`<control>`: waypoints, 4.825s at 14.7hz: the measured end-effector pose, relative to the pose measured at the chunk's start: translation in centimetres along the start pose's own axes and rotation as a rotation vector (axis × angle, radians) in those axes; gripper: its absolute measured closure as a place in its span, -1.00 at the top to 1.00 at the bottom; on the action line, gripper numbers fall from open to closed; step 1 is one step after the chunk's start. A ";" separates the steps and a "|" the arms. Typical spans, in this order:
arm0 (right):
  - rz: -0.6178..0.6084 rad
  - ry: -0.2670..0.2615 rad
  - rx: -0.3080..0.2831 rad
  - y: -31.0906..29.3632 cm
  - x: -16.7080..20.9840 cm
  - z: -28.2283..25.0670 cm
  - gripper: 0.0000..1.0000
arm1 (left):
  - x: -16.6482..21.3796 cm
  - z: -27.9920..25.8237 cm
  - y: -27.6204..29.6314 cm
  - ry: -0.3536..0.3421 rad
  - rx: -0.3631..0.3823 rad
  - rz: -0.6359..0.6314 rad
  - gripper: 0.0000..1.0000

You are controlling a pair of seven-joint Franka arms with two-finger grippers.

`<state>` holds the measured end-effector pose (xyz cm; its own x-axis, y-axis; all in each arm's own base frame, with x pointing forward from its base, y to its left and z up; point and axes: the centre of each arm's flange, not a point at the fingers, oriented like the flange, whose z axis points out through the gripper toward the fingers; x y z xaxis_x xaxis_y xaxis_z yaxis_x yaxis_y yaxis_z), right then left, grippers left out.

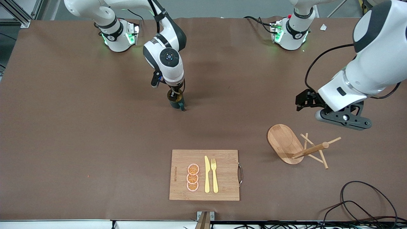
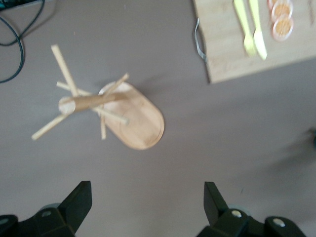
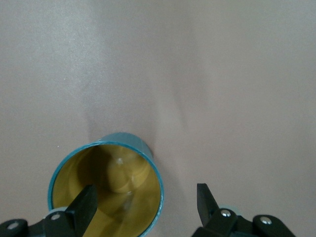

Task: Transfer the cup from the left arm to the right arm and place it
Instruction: 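Grasp the mug rim with the right gripper while the left gripper withdraws, then lift the mug with the right gripper and carry it sideways, then lower the mug onto the table and open the right gripper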

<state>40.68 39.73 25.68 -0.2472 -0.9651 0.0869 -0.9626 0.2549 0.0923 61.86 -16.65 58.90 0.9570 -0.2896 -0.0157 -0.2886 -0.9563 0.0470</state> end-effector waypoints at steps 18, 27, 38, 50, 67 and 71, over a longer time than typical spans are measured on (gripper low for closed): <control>-0.511 -0.032 0.026 -2.5 1.6 -3.1 -0.91 | -9.0 -7.4 -8.6 0.041 0.035 -0.234 1.00; -1.312 -0.108 -0.002 -12.0 12.2 -6.8 -0.91 | -11.3 -8.2 -7.6 0.090 0.043 -0.262 1.00; -2.355 -0.106 0.034 -22.1 29.7 -5.9 -0.91 | -10.8 -8.3 -7.0 0.144 0.047 -0.247 1.00; -3.336 0.090 0.101 -25.3 37.6 -4.4 -0.91 | -10.5 -8.1 -7.2 0.150 0.047 -0.249 1.00; -3.789 0.292 0.011 -24.3 41.5 1.0 -0.90 | -10.4 -7.6 -7.6 0.140 0.046 -0.255 1.00; -3.789 0.281 0.011 -24.3 41.5 1.5 -0.23 | -10.4 -7.6 -7.6 0.140 0.046 -0.254 1.00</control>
<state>53.64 -6.55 25.58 -0.3965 0.9165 -0.0521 0.9176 0.3974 0.0076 54.32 -6.03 66.26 0.9925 -0.0349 0.1169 -0.0367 -0.9992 0.0135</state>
